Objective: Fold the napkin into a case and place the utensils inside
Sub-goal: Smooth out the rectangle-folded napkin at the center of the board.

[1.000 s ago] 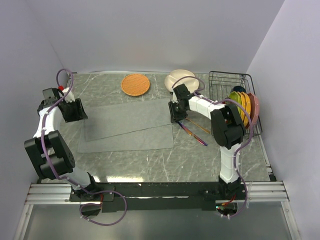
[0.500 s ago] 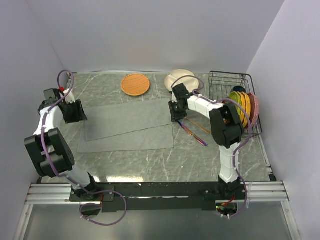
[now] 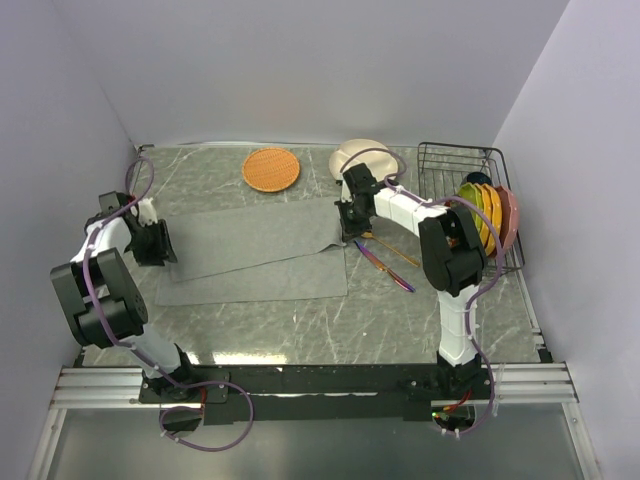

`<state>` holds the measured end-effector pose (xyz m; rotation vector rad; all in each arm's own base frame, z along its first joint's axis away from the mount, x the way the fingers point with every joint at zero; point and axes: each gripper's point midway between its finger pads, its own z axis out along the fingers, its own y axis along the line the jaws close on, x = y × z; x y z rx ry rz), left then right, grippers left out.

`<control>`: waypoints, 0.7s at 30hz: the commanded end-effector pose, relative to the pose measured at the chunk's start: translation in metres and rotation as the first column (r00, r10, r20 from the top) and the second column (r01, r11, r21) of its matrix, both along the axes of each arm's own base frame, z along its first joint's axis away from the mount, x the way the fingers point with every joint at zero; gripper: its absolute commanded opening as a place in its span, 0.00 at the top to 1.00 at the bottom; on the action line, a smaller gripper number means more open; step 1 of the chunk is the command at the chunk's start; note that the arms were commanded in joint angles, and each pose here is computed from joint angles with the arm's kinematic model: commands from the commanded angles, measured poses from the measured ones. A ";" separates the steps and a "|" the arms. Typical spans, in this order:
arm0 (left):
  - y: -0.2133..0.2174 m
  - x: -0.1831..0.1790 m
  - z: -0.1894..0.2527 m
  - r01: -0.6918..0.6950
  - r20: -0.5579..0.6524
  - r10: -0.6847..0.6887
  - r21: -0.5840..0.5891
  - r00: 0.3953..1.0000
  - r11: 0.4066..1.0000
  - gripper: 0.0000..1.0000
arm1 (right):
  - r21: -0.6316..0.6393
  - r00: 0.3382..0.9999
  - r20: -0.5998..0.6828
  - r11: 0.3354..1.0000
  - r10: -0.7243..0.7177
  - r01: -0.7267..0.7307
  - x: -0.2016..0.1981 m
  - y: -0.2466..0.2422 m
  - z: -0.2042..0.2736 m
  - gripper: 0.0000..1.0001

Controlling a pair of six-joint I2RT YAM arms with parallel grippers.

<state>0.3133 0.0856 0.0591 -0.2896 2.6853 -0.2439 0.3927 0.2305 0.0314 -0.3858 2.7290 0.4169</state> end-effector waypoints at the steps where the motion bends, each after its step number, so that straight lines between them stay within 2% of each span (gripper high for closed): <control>1: -0.008 -0.021 -0.013 -0.030 -0.075 0.028 -0.032 0.997 0.999 0.55 | 0.030 0.999 0.033 1.000 0.003 -0.004 0.005 0.011 0.021 1.00; 21: -0.012 -0.025 -0.034 -0.022 -0.146 0.024 0.018 0.989 1.000 0.66 | 0.032 0.999 0.035 1.000 -0.001 -0.001 -0.002 0.008 0.021 1.00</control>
